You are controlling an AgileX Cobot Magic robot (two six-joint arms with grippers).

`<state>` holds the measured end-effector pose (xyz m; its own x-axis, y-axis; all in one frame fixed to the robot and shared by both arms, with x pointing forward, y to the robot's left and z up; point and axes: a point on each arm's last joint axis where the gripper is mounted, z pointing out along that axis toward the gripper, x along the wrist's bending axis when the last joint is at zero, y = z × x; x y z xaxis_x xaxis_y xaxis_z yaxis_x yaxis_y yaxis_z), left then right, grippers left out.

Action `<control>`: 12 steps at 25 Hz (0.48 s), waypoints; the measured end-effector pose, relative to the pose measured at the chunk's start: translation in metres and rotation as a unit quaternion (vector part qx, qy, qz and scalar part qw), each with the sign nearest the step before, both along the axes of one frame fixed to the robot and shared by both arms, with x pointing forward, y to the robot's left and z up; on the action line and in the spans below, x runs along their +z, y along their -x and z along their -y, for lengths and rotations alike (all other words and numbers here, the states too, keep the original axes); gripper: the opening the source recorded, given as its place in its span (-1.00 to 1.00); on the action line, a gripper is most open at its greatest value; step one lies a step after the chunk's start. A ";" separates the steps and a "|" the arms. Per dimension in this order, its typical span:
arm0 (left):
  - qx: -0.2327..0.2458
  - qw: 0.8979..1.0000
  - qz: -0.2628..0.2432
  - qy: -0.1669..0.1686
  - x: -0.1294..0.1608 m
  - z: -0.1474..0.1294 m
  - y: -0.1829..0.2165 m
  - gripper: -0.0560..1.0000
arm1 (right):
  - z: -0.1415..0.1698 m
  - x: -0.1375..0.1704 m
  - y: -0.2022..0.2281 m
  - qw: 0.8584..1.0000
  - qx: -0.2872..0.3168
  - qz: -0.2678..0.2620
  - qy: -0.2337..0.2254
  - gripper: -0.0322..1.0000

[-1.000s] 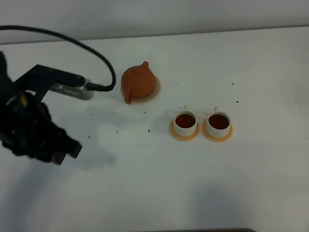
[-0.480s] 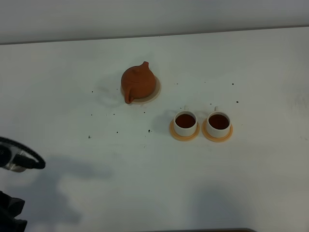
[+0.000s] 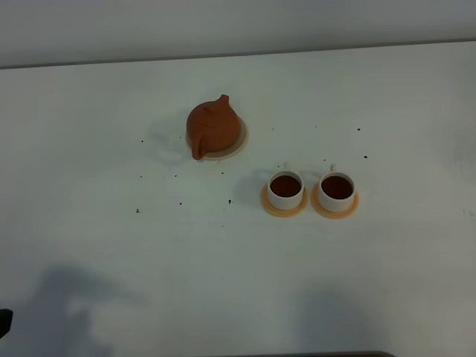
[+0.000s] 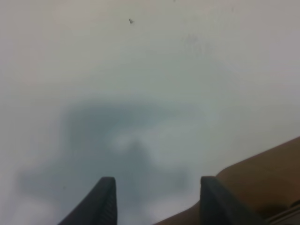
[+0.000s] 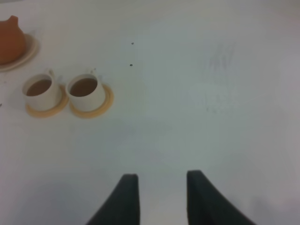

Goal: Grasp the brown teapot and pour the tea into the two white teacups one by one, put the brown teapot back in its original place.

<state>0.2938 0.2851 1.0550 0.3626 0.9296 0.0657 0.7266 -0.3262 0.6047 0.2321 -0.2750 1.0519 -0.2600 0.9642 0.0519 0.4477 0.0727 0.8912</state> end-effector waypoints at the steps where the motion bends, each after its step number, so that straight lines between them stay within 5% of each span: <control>1: 0.000 1.000 0.000 0.000 0.000 -0.001 0.002 -0.12 | 0.000 0.000 0.000 1.000 0.000 0.000 0.000 -0.47; 12: 0.001 1.000 -0.021 -0.002 -0.010 -0.001 0.004 -0.12 | 0.000 0.000 0.000 1.000 0.000 0.000 0.000 -0.47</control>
